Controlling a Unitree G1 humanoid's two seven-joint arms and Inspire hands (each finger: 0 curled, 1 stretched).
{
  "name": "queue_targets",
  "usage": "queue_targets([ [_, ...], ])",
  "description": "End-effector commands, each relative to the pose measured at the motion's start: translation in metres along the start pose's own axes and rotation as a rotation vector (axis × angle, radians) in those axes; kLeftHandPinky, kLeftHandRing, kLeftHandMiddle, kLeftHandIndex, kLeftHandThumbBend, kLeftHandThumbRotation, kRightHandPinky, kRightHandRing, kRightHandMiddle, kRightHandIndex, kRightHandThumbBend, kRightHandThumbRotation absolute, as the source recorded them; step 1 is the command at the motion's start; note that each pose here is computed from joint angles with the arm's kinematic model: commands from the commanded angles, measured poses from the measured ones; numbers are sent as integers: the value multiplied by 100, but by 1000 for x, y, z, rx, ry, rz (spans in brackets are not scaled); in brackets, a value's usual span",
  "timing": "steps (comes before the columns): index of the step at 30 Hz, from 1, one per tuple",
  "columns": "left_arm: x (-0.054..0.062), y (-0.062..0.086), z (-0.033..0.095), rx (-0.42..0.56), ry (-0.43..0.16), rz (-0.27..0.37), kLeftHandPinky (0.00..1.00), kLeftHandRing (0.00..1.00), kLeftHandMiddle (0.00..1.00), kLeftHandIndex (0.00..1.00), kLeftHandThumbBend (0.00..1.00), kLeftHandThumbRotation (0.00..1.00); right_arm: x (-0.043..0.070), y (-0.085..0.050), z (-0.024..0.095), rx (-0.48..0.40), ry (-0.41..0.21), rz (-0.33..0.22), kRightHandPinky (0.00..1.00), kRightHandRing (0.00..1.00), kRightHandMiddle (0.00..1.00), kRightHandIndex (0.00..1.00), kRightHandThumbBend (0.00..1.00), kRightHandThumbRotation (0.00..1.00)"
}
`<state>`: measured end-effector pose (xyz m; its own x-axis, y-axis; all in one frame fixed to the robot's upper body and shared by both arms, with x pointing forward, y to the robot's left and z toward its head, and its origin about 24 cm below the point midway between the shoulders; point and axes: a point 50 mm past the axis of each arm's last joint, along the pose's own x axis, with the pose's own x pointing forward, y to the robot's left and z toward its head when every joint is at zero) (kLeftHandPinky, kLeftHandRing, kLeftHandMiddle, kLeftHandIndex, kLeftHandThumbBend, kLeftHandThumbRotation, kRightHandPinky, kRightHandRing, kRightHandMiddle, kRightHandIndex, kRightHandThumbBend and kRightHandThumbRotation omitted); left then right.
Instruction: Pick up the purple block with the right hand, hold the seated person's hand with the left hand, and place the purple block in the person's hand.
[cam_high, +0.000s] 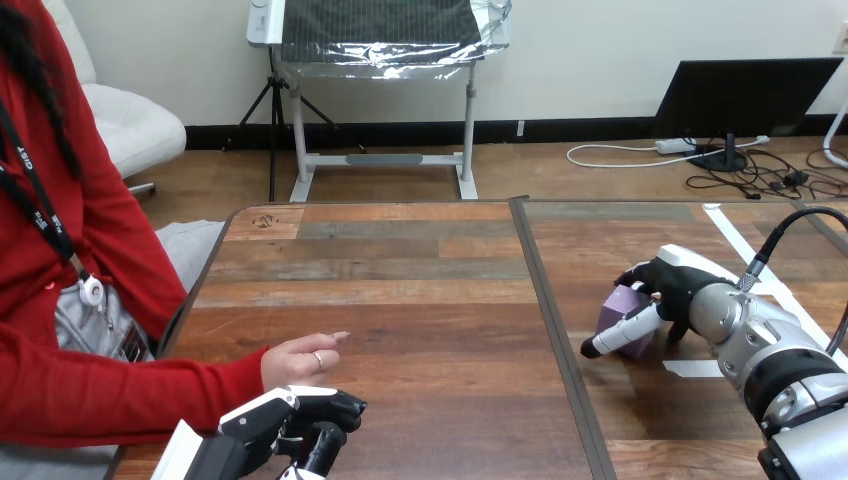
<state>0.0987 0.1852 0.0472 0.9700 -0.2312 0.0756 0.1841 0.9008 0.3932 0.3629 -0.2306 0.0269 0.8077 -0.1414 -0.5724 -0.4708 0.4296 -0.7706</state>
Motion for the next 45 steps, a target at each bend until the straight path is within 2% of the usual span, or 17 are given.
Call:
queue_targets([
  [1,10,5,3,6,-54,33,57,64,65,63,38,81,-2,-20,19,12,-55,-48,71,85,87,84,92,22],
  [15,12,3,4,2,-63,24,58,64,65,63,38,80,-2,-22,19,8,-47,-74,71,84,86,84,88,14],
  [28,13,4,4,9,-77,26,58,65,65,63,36,79,-2,-23,18,14,-52,-88,68,78,80,73,87,4],
  [36,13,5,5,16,-86,27,58,64,65,63,35,78,-2,-22,17,10,-58,-96,69,77,78,68,84,1],
  [45,13,5,5,19,-89,32,57,64,65,63,35,79,-2,-21,18,8,-62,-104,62,69,73,69,78,0],
])
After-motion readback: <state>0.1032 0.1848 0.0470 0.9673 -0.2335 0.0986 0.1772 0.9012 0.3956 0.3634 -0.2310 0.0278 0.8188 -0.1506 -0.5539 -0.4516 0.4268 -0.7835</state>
